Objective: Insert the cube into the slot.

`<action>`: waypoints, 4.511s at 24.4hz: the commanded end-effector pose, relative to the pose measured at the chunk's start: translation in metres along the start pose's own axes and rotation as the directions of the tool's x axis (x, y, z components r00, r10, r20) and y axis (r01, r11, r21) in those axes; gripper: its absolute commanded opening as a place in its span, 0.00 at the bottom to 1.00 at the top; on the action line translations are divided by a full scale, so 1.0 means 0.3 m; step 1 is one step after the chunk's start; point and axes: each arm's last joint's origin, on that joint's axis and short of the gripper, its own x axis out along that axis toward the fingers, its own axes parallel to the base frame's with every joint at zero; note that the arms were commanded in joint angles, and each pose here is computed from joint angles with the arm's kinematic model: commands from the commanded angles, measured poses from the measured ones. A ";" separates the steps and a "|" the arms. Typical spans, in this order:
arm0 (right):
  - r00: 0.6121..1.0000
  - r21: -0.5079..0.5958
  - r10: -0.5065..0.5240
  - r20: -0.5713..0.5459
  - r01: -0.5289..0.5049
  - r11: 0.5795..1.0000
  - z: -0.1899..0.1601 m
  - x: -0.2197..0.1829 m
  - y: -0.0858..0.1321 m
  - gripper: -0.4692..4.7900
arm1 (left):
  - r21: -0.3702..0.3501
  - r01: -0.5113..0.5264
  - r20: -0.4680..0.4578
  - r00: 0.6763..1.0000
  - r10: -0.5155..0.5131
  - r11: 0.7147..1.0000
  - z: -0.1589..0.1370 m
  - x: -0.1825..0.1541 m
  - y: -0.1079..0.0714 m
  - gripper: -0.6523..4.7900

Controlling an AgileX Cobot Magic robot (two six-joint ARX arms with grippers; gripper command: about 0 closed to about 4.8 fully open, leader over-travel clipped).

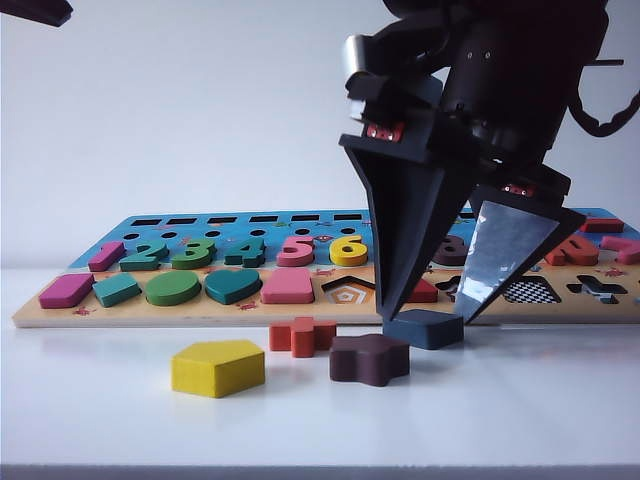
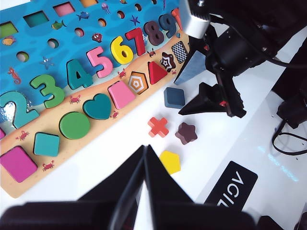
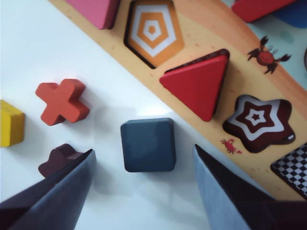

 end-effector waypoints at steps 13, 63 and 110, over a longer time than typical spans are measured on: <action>0.999 -0.011 -0.015 0.040 0.015 1.000 0.014 -0.003 0.002 0.62 | 0.014 0.001 0.015 1.000 -0.001 1.000 0.008 -0.003 -0.002 0.14; 0.999 -0.013 -0.048 0.006 0.048 0.999 0.005 -0.005 0.009 0.36 | 0.015 0.001 0.015 1.000 -0.001 1.000 0.008 -0.003 -0.002 0.14; 0.925 0.536 -0.290 0.247 0.119 0.836 -0.062 -0.301 -0.007 0.15 | 0.015 0.001 0.016 1.000 -0.002 1.000 0.008 -0.003 -0.002 0.14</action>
